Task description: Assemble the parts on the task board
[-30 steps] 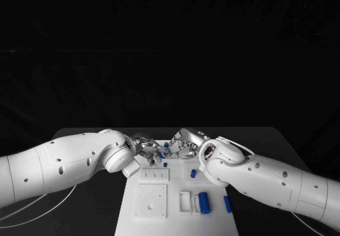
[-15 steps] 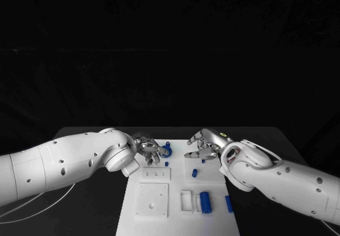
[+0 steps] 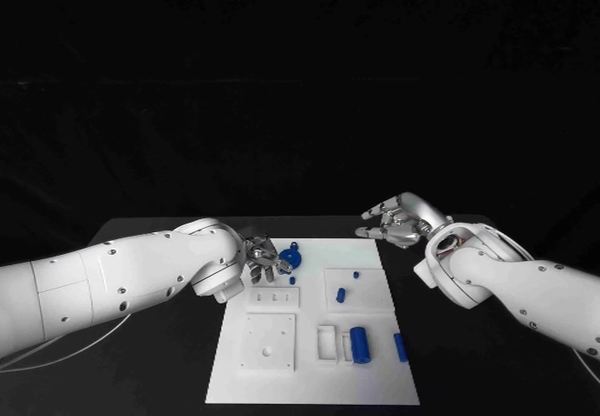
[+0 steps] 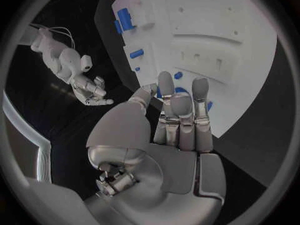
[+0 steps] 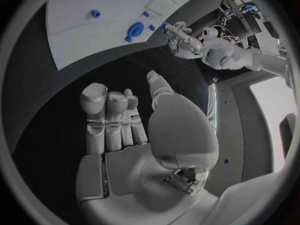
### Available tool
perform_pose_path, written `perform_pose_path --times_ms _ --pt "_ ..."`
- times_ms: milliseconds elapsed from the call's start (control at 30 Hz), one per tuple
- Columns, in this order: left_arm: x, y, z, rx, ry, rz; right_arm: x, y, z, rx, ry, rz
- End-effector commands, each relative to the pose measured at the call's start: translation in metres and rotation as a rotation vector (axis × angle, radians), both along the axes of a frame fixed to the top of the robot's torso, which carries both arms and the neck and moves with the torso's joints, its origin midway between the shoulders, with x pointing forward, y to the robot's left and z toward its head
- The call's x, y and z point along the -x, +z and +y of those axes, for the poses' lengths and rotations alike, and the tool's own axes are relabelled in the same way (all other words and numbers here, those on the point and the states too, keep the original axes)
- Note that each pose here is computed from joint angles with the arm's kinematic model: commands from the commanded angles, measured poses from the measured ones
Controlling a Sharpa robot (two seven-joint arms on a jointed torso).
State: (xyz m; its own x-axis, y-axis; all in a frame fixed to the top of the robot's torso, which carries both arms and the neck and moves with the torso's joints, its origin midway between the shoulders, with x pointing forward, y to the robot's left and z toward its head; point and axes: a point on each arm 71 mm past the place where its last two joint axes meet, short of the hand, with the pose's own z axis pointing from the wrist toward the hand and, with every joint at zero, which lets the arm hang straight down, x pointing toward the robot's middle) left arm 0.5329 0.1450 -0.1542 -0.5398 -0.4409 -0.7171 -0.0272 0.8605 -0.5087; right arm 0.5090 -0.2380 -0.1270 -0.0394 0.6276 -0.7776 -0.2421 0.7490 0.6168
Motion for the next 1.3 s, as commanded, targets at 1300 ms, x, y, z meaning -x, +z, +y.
perform_pose_path --times_ms 1300 --pt "0.0099 -0.0407 -0.001 -0.214 -0.003 0.060 -0.049 0.014 -0.034 -0.153 -0.144 -0.021"
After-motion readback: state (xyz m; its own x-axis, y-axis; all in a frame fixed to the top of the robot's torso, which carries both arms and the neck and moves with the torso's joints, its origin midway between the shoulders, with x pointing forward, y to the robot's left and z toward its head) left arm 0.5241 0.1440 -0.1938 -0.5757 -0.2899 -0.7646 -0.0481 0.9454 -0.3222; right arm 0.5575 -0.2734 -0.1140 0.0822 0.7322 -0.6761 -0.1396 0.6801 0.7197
